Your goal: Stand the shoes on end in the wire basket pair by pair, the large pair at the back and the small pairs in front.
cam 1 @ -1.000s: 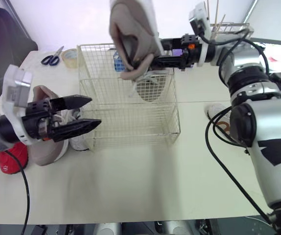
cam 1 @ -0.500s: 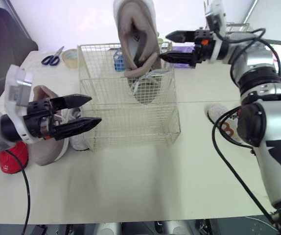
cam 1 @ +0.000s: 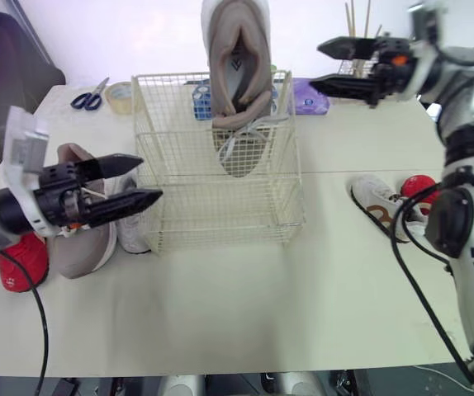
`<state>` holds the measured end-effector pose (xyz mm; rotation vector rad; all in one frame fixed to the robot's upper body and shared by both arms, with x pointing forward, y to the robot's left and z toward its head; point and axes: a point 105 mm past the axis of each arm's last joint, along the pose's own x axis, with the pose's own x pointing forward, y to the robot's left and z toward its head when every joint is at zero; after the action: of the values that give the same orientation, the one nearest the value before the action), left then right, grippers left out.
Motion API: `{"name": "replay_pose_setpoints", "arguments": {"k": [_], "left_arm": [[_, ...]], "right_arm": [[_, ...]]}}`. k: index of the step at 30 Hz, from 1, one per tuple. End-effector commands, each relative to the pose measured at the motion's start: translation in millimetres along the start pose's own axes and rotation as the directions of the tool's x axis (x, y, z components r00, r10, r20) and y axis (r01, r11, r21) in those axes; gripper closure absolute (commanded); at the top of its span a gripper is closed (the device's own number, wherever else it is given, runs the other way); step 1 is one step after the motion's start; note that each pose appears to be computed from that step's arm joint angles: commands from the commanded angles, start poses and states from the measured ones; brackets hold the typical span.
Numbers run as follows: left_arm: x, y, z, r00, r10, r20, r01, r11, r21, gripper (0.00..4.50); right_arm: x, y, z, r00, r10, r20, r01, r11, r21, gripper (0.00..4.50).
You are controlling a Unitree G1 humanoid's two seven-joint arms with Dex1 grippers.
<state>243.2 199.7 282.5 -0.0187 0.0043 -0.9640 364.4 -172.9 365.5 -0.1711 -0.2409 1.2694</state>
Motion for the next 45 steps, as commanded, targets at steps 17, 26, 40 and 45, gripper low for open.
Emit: {"name": "replay_pose_setpoints", "arguments": {"k": [17, 26, 40, 45], "left_arm": [[-152, 116, -48, 0.784, 0.568, -0.248, -0.62, 0.732, -0.283, 0.0], [-122, 138, -96, 0.827, 0.451, -0.335, -0.554, 0.753, -0.356, 0.0], [-99, 158, -124, 0.826, 0.364, -0.43, -0.53, 0.759, -0.377, 0.0], [-88, 162, -141, 0.816, 0.344, -0.464, -0.539, 0.743, -0.397, 0.0]], "right_arm": [[58, 153, -19, 0.863, 0.494, -0.104, -0.469, 0.861, 0.194, 0.03], [67, 156, -20, 0.865, 0.414, -0.284, -0.429, 0.903, 0.01, 0.03], [57, 163, -8, 0.825, 0.436, -0.359, -0.474, 0.88, -0.02, 0.03], [59, 154, -9, 0.832, 0.377, -0.408, -0.446, 0.891, -0.086, 0.03]]}}
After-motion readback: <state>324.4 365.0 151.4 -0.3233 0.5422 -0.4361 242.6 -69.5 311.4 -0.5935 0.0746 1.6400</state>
